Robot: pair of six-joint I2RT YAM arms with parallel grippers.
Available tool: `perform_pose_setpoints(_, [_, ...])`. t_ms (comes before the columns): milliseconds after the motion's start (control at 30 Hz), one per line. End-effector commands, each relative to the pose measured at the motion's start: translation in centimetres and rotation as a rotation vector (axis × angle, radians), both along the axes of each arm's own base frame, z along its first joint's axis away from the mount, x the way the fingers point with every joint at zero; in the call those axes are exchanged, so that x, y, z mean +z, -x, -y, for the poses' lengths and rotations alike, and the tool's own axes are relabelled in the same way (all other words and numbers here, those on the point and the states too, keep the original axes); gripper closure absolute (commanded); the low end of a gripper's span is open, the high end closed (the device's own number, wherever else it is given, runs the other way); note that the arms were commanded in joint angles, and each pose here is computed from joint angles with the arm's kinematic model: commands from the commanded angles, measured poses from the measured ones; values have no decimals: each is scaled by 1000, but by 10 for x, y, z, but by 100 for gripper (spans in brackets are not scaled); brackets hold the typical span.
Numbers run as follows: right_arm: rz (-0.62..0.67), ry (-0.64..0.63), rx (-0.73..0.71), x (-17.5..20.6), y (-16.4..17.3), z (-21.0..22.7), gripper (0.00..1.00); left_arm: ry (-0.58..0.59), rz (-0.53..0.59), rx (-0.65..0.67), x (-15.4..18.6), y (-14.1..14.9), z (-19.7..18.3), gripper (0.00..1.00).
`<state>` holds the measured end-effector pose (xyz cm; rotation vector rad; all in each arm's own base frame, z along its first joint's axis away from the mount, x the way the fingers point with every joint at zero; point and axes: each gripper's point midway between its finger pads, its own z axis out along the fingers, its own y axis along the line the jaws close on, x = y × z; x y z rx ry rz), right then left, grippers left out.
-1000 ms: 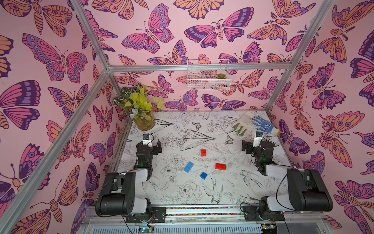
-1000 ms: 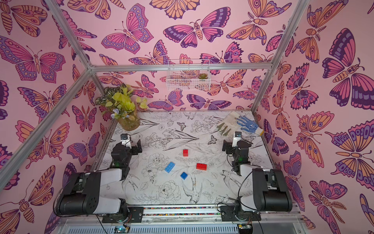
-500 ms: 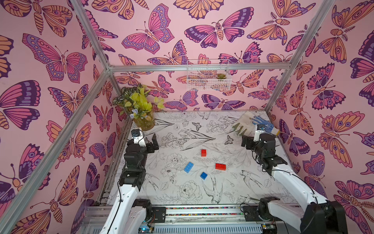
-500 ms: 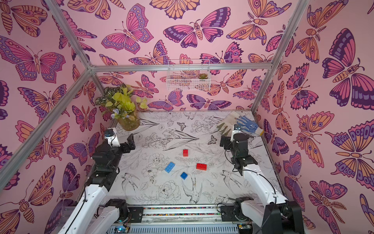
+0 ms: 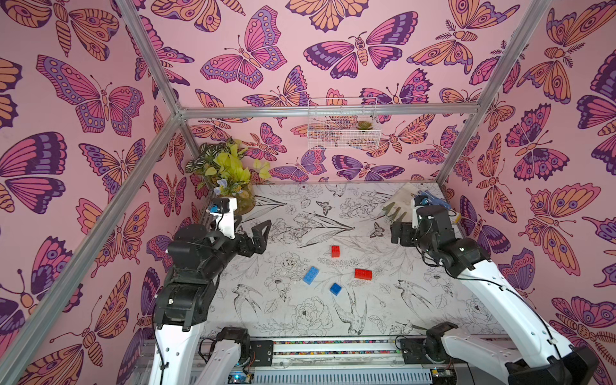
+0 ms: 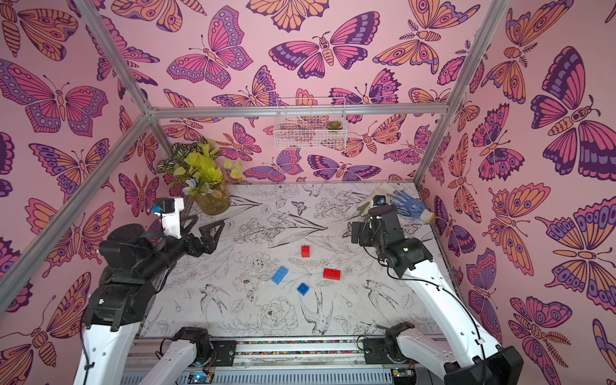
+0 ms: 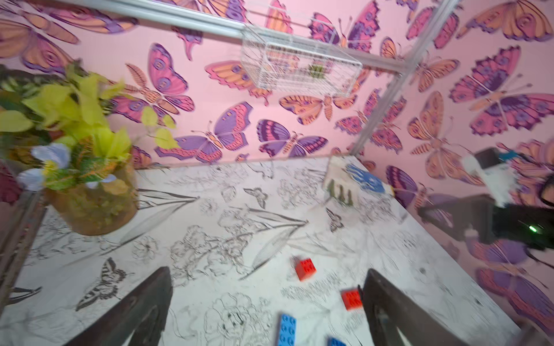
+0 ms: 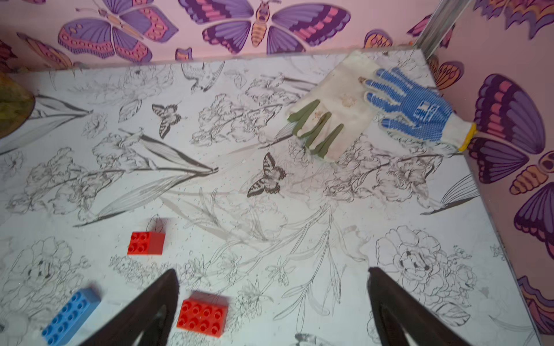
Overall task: Assemble the letter f with lego
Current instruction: Adjust the lego brick at the center of the board.
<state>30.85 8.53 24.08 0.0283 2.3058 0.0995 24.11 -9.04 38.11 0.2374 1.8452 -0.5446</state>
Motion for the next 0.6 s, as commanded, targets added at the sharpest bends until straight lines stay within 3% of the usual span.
perform_pose_setpoints(0, [-208,10,65,-30,27,-18,1,19,-103,-208,-16,32,28,0])
perform_pose_setpoints(233, [-289,18,173,-57,28,-66,1,-24,-133,-317,-28,57,37,0])
perform_pose_setpoints(567, [-327,-33,210,-76,17,-122,1,-90,-147,-343,-61,70,37,0])
